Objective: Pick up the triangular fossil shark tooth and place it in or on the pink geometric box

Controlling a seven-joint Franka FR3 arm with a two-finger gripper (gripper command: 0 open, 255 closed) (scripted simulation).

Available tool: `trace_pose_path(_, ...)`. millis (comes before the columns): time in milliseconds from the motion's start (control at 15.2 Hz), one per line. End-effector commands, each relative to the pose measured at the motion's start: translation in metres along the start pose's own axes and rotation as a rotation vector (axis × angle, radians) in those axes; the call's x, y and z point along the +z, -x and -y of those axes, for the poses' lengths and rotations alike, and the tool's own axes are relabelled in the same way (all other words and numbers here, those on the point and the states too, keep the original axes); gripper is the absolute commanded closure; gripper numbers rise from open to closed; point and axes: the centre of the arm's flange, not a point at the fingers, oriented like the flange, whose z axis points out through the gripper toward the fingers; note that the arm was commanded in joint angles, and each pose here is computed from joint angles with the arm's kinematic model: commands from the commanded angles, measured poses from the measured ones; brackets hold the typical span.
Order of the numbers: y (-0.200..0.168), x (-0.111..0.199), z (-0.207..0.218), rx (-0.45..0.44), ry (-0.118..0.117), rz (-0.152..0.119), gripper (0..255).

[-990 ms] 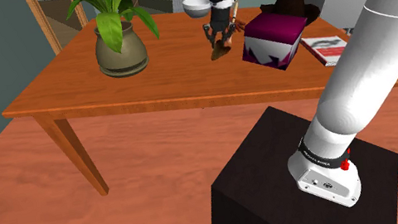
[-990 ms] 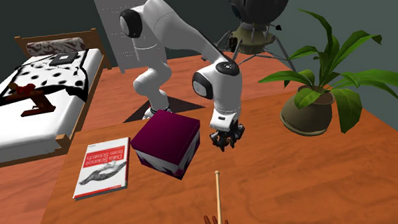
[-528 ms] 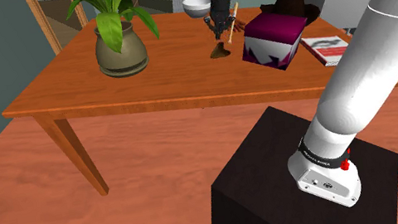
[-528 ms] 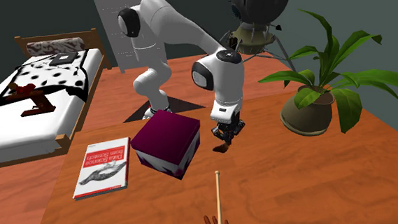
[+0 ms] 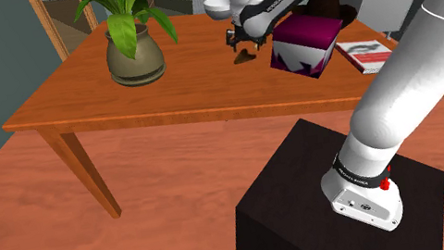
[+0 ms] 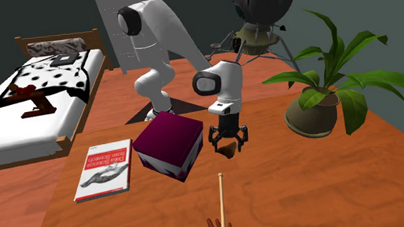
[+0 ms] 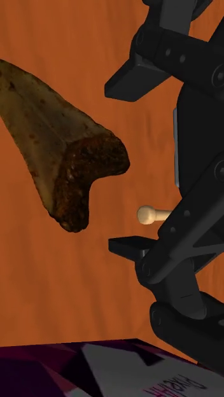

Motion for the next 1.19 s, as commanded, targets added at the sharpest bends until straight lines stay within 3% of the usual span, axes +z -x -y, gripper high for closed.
trace_pose_path(0, 0.003, 0.011, 0.002, 0.027, -0.001, -0.02, 0)
trace_pose_path(264, 0.003, 0.03, 0.002, 0.027, -0.001, -0.02, 0)
trace_pose_path(726, 0.003, 0.03, 0.002, 0.027, -0.001, -0.02, 0)
trace_pose_path(792, 0.003, 0.03, 0.002, 0.027, -0.001, -0.02, 255)
trace_pose_path(1122, 0.003, 0.03, 0.002, 0.027, -0.001, -0.02, 255)
